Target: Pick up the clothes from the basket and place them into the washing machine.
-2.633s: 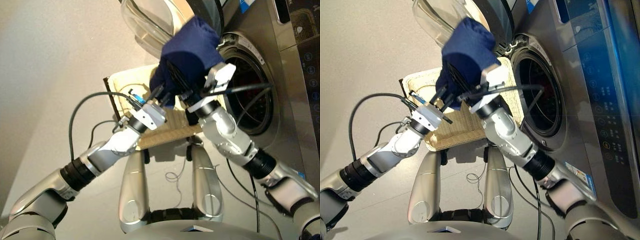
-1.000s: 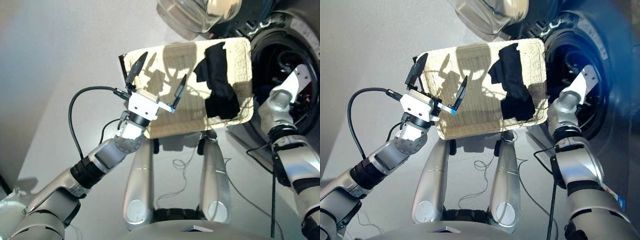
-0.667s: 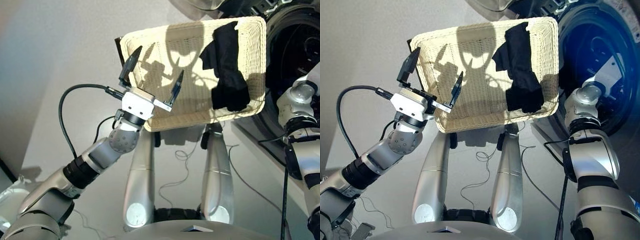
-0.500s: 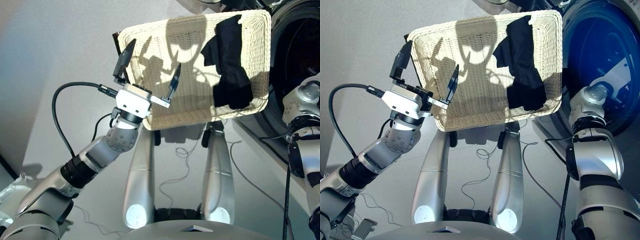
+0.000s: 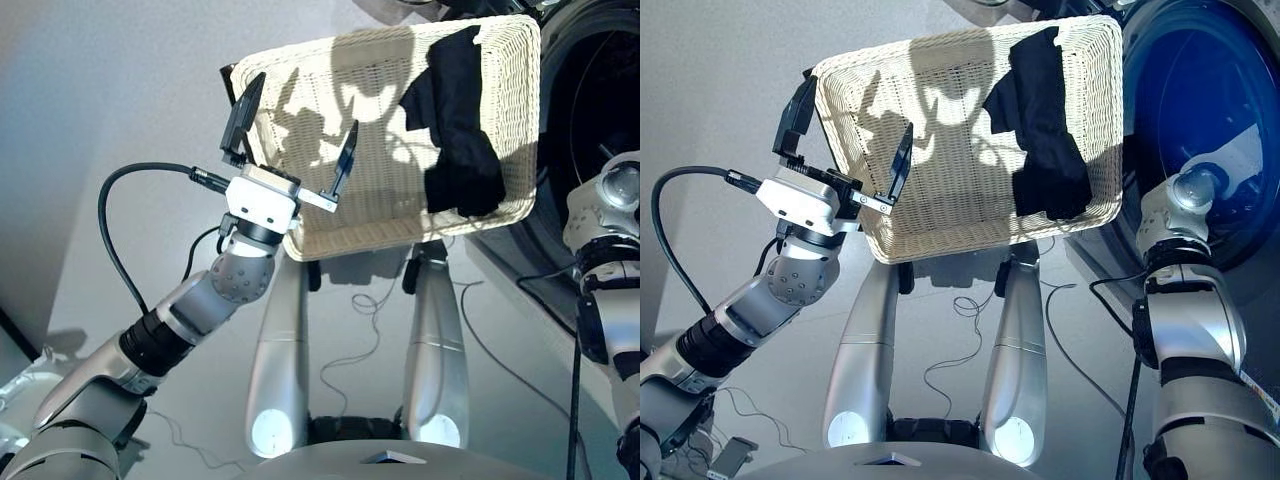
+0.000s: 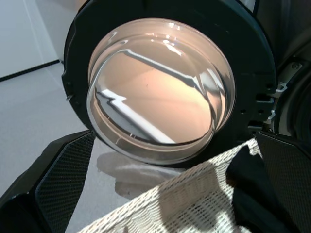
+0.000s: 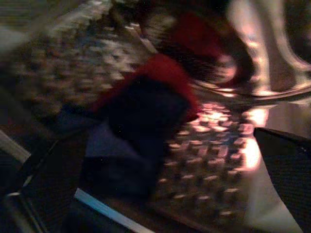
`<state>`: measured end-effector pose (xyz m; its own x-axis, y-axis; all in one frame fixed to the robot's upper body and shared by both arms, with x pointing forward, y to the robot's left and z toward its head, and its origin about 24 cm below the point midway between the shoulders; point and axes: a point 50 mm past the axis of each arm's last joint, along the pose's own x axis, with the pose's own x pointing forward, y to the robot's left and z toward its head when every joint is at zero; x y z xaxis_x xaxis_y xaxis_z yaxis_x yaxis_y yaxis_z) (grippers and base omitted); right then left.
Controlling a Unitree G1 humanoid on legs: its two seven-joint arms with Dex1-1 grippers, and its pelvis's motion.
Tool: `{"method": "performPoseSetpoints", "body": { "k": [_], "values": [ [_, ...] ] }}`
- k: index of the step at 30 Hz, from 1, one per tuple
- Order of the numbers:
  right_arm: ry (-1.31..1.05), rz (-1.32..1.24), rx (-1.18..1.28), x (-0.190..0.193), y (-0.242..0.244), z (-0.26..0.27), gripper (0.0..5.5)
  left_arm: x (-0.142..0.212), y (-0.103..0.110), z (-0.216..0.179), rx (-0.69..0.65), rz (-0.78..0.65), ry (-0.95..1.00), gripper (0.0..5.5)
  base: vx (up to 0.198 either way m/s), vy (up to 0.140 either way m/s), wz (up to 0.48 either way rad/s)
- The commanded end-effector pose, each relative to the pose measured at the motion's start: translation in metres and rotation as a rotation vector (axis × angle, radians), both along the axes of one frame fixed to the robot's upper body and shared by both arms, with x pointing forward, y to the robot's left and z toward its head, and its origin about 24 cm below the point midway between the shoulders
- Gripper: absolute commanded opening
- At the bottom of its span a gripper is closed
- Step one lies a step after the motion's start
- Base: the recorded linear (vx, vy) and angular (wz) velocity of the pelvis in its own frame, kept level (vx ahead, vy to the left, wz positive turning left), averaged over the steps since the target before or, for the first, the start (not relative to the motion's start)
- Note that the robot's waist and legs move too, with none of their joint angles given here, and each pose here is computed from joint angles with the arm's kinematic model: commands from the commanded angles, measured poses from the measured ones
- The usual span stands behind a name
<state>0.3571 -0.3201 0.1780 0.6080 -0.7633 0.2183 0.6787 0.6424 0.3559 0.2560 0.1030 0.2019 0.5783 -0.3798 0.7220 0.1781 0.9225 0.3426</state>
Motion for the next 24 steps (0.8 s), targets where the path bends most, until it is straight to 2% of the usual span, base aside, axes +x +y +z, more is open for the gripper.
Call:
{"method": "performPoseSetpoints", "body": {
  "k": [1,12,19,24],
  "values": [
    [-0.121,0.081,-0.086,-0.007,0.017,0.004,5.5,-0.028,-0.003,0.015,-0.099,-0.085,-0.109,5.5,0.0,0.0,0.0],
    [-0.076,0.624,-0.285,-0.037,0.131,-0.055,5.5,-0.027,0.003,0.008,-0.08,-0.031,-0.101,5.5,0.0,0.0,0.0],
    [-0.092,0.895,-0.555,-0.052,0.176,-0.047,5.5,-0.031,0.006,0.01,-0.059,-0.018,-0.134,5.5,0.0,0.0,0.0],
    [-0.13,0.968,-0.718,-0.056,0.19,-0.032,5.5,-0.034,0.006,0.011,-0.054,-0.034,-0.144,5.5,0.0,0.0,0.0]
  ]
}}
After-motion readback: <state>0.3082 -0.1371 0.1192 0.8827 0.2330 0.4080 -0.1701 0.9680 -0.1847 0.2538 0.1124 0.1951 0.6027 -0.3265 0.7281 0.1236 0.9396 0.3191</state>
